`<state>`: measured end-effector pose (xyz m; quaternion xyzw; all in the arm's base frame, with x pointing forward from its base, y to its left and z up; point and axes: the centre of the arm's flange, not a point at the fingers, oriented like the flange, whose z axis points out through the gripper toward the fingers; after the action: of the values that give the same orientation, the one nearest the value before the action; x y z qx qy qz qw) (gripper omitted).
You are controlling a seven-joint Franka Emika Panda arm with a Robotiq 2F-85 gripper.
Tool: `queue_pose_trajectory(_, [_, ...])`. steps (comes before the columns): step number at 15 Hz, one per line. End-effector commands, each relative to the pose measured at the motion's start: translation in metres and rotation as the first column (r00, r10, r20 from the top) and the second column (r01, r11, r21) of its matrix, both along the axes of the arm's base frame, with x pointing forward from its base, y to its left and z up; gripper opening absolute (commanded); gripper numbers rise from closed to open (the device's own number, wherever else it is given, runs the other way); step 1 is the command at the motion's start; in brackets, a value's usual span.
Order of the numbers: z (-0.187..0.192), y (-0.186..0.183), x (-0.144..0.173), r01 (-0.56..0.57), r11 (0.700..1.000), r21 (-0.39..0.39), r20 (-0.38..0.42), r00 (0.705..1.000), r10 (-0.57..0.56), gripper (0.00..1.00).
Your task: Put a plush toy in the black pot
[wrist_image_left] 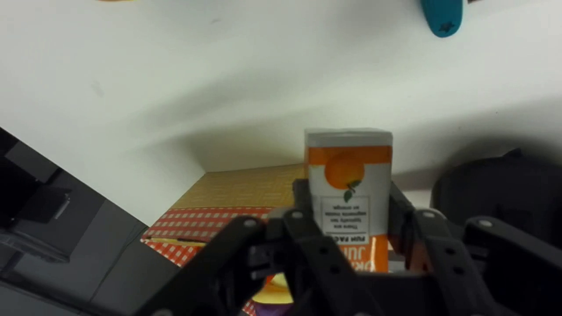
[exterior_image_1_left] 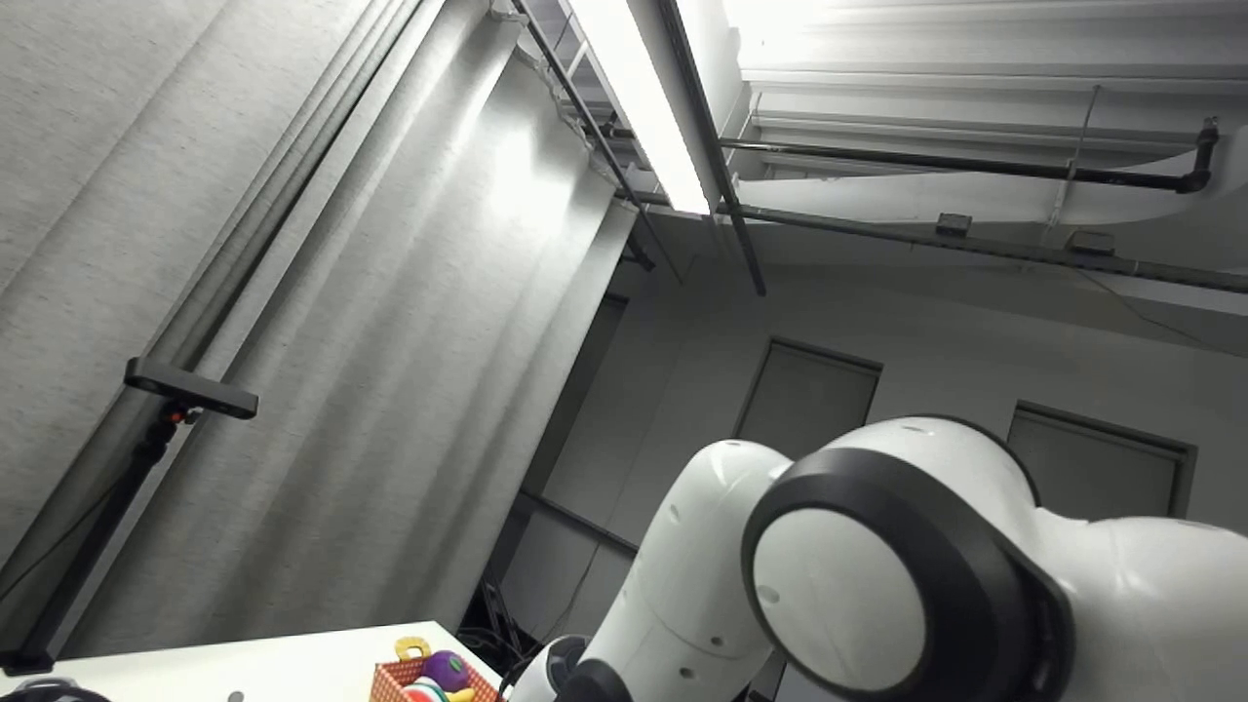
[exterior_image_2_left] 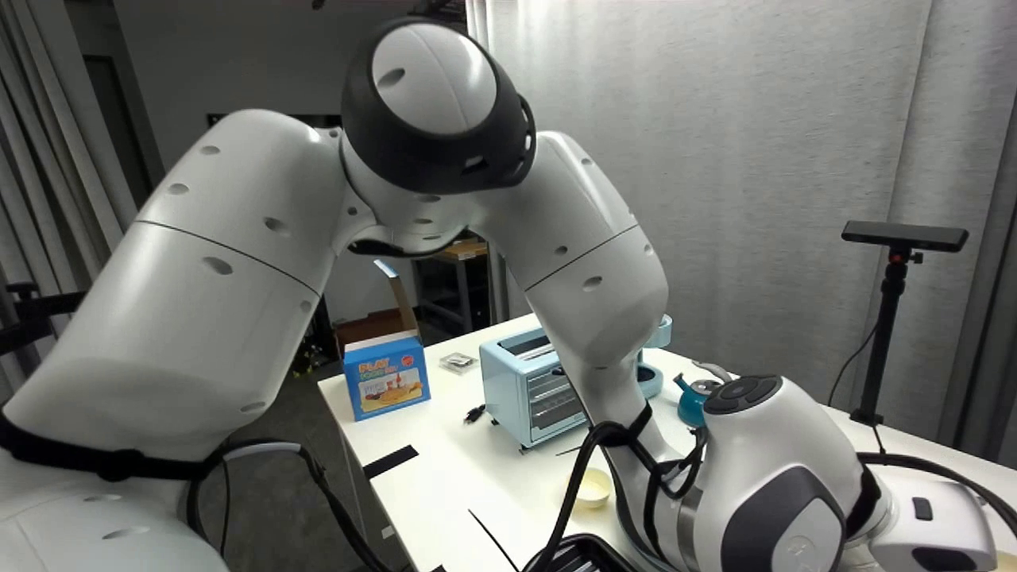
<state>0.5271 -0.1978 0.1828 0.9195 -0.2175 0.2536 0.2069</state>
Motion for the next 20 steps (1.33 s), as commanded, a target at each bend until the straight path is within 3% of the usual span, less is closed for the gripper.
queue_pose_trajectory(1, [-0.039, 0.010, 0.000, -0.021, 0.997, -0.070, 0.030, 0.999, 0.023, 0.16])
queue_pose_trajectory(7, [-0.072, 0.007, -0.023, 0.017, 0.991, -0.131, 0.109, 0.994, -0.003, 0.16])
queue_pose_trajectory(12, [-0.076, 0.004, -0.038, 0.072, 0.981, -0.178, 0.205, 0.978, -0.035, 0.16])
queue_pose_trajectory(20, [-0.092, -0.006, -0.047, 0.139, 0.979, -0.151, 0.284, 0.955, -0.092, 0.16])
